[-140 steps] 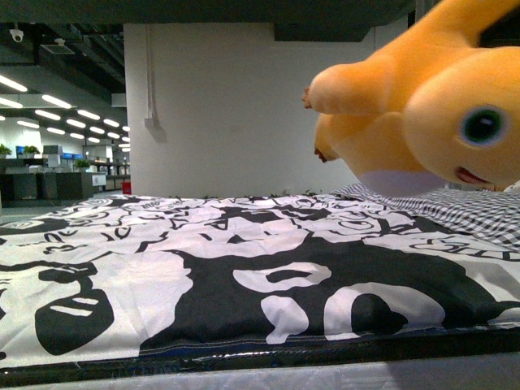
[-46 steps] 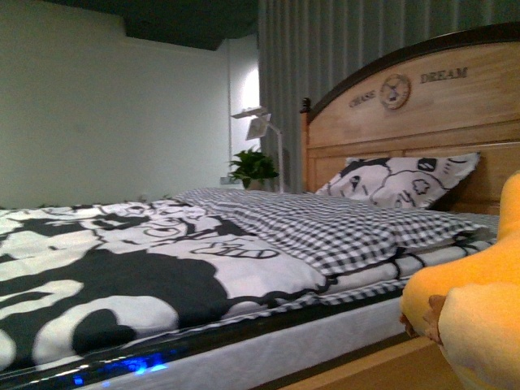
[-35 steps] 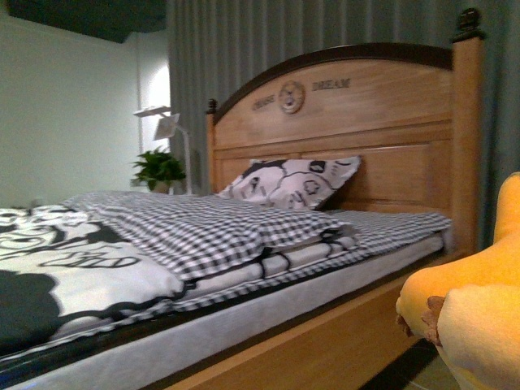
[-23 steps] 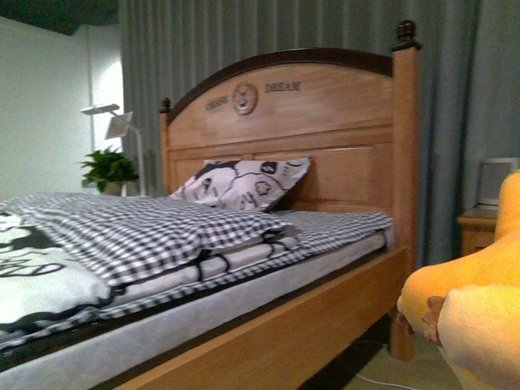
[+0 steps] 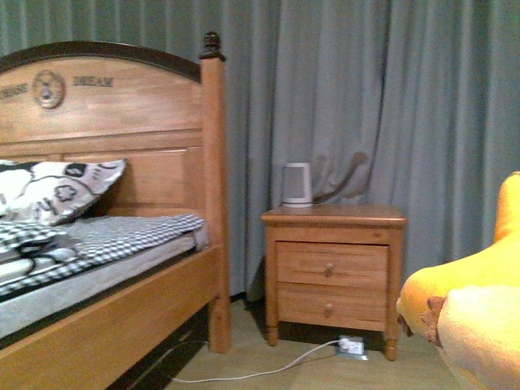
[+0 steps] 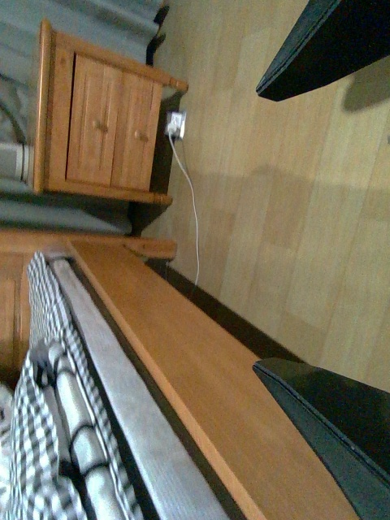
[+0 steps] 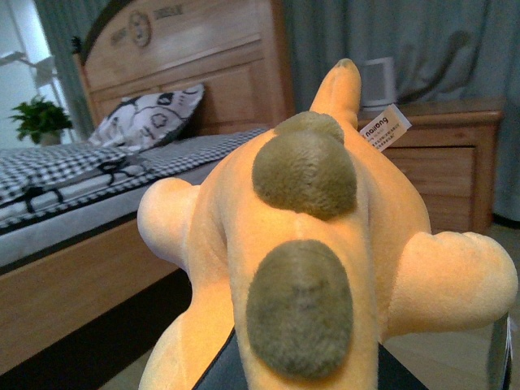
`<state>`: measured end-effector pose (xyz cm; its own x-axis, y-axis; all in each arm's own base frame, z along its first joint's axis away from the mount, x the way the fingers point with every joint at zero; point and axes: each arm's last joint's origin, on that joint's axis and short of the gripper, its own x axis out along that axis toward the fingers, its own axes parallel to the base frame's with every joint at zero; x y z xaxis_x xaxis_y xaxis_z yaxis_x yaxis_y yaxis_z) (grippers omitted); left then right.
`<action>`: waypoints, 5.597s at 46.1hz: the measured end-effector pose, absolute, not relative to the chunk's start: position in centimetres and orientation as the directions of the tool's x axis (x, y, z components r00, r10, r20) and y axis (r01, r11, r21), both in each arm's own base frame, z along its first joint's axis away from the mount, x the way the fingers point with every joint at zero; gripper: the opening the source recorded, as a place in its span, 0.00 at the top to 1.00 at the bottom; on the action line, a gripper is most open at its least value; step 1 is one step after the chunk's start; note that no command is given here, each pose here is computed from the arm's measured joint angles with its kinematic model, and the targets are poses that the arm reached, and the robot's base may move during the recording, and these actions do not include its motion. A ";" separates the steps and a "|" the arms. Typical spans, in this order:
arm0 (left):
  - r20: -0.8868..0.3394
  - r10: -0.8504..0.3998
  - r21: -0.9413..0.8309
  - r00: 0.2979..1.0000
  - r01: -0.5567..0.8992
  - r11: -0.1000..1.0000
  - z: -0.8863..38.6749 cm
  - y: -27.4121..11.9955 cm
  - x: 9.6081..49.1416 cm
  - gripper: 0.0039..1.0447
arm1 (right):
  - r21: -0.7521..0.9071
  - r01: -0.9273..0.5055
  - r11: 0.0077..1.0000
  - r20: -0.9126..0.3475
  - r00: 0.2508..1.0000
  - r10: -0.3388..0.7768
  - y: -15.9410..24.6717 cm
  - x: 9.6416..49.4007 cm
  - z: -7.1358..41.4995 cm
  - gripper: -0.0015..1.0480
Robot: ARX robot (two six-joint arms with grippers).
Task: Put away toys
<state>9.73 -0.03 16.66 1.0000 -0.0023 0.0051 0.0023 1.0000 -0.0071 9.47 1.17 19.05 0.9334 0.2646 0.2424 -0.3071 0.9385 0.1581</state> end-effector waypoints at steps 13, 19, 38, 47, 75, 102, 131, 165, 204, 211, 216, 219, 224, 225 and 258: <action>0.005 -0.002 -0.007 1.000 0.002 1.000 16.7 0.0 9.7 0.06 | 0.158 -0.307 0.939 0.242 0.933 0.264 1.2 9.5 19.1 0.93; 0.005 -0.002 -0.007 1.000 0.002 1.000 16.7 0.0 9.7 0.06 | 0.158 -0.307 0.939 0.242 0.933 0.264 1.2 9.5 19.1 0.93; 0.005 -0.009 -0.007 1.000 0.009 1.000 16.7 -0.1 9.7 0.06 | 0.160 -0.297 0.941 0.243 0.936 0.254 1.1 9.5 19.1 0.93; 0.005 -0.007 -0.007 1.000 0.007 1.000 16.7 0.0 9.7 0.06 | 0.159 -0.300 0.940 0.243 0.935 0.257 1.1 9.5 19.1 0.93; 0.005 0.003 -0.007 1.000 -0.003 1.000 16.7 0.0 9.7 0.06 | 0.155 -0.319 0.935 0.242 0.930 0.277 1.2 9.5 19.0 0.93; 0.006 -0.002 -0.007 1.000 0.002 1.000 16.7 0.0 9.7 0.06 | 0.158 -0.308 0.938 0.242 0.933 0.266 1.2 9.5 19.0 0.93; 0.006 -0.002 -0.007 1.000 0.002 1.000 16.7 0.0 9.7 0.06 | 0.158 -0.308 0.938 0.242 0.933 0.266 1.2 9.5 19.0 0.93; 0.006 -0.002 -0.007 1.000 0.002 1.000 16.7 0.0 9.7 0.06 | 0.159 -0.304 0.939 0.241 0.935 0.262 1.2 9.5 19.0 0.93; 0.006 -0.001 -0.007 1.000 0.001 1.000 16.7 0.0 9.7 0.06 | 0.158 -0.308 0.938 0.241 0.934 0.265 1.2 9.5 19.0 0.93; 0.006 0.001 -0.007 1.000 -0.001 1.000 16.7 0.0 9.7 0.06 | 0.158 -0.308 0.938 0.241 0.933 0.266 1.2 9.5 19.0 0.93; 0.006 -0.001 -0.007 1.000 0.001 1.000 16.7 0.0 9.7 0.06 | 0.158 -0.307 0.939 0.241 0.934 0.264 1.2 9.5 19.0 0.93; 0.006 -0.011 -0.004 1.000 0.011 1.000 16.7 -0.1 9.7 0.06 | 0.161 -0.295 0.942 0.243 0.937 0.252 1.1 9.5 19.1 0.93; 0.006 -0.002 -0.004 1.000 0.002 1.000 16.7 0.0 9.7 0.06 | 0.158 -0.304 0.940 0.243 0.934 0.261 1.2 9.5 19.1 0.93; 0.006 -0.002 -0.004 1.000 0.002 1.000 16.7 0.0 9.7 0.06 | 0.158 -0.305 0.939 0.243 0.934 0.263 1.2 9.5 19.1 0.93; 0.006 -0.001 -0.004 1.000 0.001 1.000 16.7 0.0 9.7 0.06 | 0.157 -0.312 0.937 0.243 0.932 0.269 1.2 9.5 19.1 0.93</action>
<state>9.72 -0.02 16.67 1.0000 -0.0008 0.0059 0.0008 1.0000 -0.0044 9.45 1.19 19.05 0.9320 0.2694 0.2425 -0.3116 0.9372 0.1566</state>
